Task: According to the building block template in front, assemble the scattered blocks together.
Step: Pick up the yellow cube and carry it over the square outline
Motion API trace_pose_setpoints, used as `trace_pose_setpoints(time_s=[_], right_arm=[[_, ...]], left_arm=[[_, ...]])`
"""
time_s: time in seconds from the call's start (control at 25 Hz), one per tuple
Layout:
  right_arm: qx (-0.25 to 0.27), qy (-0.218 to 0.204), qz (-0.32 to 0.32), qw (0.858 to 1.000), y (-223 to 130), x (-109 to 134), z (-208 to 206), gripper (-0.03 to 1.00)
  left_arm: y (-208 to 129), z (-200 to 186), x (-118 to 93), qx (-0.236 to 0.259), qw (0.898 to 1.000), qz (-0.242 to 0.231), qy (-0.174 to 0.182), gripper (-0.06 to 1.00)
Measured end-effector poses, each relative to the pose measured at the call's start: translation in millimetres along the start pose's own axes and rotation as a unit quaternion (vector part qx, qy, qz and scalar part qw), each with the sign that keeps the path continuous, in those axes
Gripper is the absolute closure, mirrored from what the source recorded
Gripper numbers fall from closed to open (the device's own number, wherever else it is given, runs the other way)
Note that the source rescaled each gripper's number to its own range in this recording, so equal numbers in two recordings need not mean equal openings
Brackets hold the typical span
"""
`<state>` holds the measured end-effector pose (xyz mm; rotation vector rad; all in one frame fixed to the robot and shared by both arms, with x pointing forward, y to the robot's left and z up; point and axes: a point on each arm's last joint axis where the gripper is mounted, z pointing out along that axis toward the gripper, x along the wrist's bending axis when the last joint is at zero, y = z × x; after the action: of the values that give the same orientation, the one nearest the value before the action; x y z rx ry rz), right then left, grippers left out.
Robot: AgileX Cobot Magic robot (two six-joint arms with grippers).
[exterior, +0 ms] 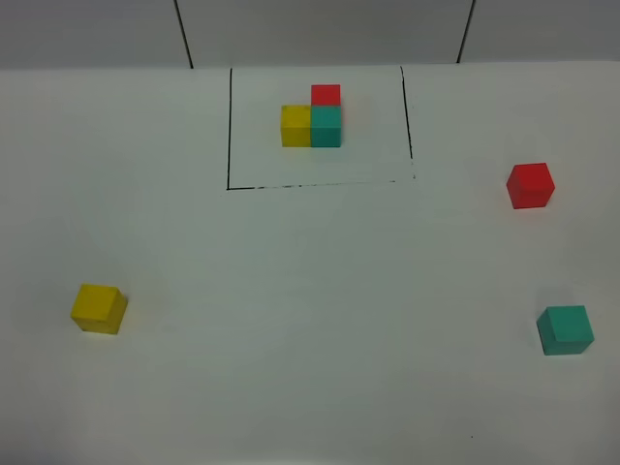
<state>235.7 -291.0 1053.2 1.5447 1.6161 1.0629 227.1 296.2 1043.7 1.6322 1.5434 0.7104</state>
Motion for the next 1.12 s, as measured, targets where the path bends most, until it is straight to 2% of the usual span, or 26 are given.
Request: trace_pose_setpoints(time_s=[1.12], right_arm=[[0.000,0.000,0.000,1.000,0.0,0.0,0.0,0.20]], left_arm=[[0.0,0.0,0.0,0.000,1.000,0.000,0.000,0.07]])
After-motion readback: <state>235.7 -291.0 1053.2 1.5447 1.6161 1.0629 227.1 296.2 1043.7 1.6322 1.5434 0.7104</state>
